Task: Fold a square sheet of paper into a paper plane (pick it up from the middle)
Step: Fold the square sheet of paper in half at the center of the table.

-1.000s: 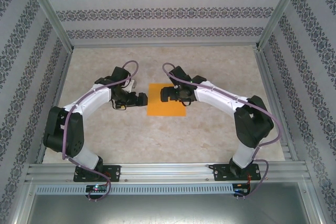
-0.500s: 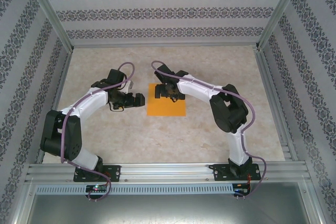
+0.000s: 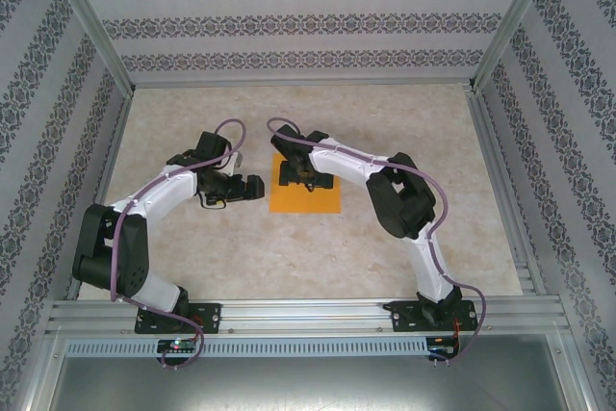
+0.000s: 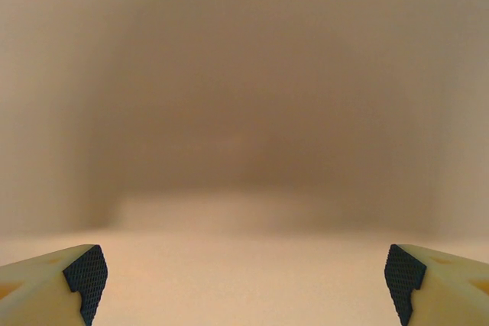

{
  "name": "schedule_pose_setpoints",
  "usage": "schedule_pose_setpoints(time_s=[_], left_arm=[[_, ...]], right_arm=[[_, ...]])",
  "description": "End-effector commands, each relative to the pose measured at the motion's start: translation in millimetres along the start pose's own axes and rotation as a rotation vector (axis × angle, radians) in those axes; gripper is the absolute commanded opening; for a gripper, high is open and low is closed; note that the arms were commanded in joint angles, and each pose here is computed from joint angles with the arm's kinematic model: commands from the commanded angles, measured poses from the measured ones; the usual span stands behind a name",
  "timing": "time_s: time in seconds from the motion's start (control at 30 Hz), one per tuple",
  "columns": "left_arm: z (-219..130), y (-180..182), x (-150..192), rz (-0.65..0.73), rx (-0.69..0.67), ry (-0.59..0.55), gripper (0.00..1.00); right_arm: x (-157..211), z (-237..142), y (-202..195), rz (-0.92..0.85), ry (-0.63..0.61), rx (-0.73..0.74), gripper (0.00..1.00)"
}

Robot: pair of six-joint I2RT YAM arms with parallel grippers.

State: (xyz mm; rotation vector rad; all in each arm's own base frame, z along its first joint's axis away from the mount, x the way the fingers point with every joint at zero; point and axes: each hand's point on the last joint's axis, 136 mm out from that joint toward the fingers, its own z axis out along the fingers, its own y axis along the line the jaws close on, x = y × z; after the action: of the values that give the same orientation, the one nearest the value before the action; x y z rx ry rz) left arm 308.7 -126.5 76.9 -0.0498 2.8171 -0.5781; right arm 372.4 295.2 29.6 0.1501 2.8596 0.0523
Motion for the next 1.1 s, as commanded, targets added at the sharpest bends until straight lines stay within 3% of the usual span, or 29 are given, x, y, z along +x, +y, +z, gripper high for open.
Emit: schedule_pose_setpoints(time_s=[0.0,0.57,1.07], left_arm=[[-6,-1,-7,-0.011,0.009,-0.042,1.00],[-6,-4,-4,-0.011,0.027,-0.027,1.00],[-2,-5,0,-0.009,0.031,-0.006,1.00]], right_arm=[[0,5,-1,0.011,0.002,0.034,0.95],[5,29,-3,-0.031,0.028,0.102,0.94],[19,49,-8,-0.031,0.063,0.083,0.87]])
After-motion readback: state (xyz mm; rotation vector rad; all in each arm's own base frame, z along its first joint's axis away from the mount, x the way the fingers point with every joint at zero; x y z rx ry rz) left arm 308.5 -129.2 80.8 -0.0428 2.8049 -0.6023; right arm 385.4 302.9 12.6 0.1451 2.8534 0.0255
